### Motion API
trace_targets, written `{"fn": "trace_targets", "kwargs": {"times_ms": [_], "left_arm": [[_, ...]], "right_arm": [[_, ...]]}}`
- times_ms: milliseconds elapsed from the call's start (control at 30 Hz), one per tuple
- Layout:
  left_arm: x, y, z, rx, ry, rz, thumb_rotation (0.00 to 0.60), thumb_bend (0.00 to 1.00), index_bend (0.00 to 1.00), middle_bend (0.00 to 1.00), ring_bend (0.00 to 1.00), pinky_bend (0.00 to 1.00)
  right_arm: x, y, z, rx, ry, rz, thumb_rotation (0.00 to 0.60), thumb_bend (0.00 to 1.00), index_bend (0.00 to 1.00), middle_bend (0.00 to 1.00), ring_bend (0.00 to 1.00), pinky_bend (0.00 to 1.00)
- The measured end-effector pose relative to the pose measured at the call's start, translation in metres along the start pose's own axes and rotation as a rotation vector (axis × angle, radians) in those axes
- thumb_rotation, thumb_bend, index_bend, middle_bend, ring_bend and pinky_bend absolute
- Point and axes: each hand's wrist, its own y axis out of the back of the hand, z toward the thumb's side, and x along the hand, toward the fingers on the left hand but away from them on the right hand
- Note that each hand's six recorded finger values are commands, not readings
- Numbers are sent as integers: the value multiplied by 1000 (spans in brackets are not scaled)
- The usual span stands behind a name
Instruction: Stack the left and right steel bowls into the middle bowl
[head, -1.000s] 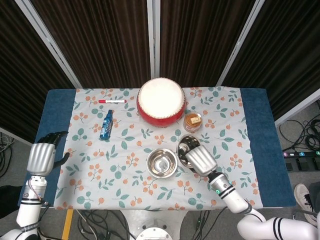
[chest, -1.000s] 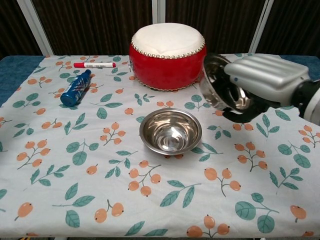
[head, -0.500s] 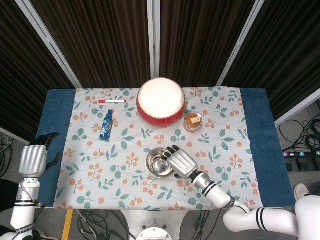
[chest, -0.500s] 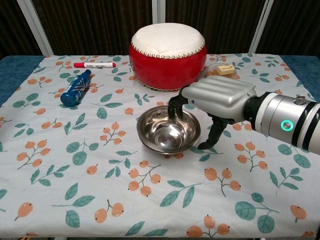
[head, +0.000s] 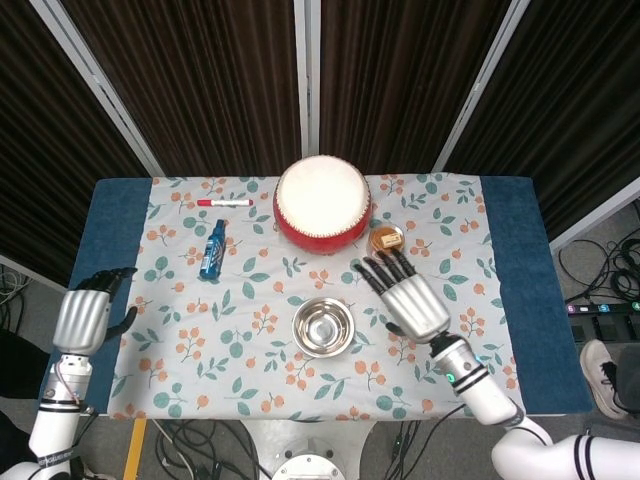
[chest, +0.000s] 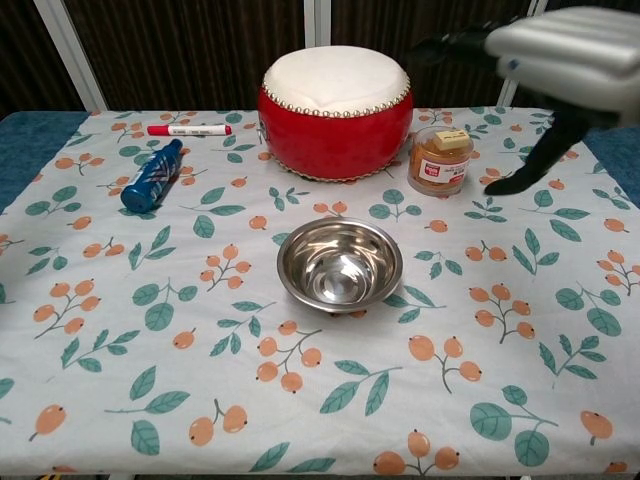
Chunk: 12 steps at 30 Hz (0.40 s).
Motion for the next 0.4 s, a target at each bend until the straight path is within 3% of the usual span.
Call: {"fn": "trace_targets", "kwargs": {"times_ms": [100, 200, 400], "left_arm": [[0, -6, 5, 10, -32, -27, 600, 224, 303, 371, 289, 379], [0, -8, 6, 7, -44, -35, 600, 179, 303, 351, 273, 355], [1, -8, 8, 14, -55, -34, 600, 178, 303, 350, 273, 349]], "right_arm": [[24, 9, -33, 16, -124, -46, 600, 0, 0, 66, 0, 0], [50, 5, -63, 10, -235, -41, 600, 0, 0, 61, 0, 0], [81, -20, -98, -29, -337, 11, 600, 0, 0, 61, 0, 0]]}}
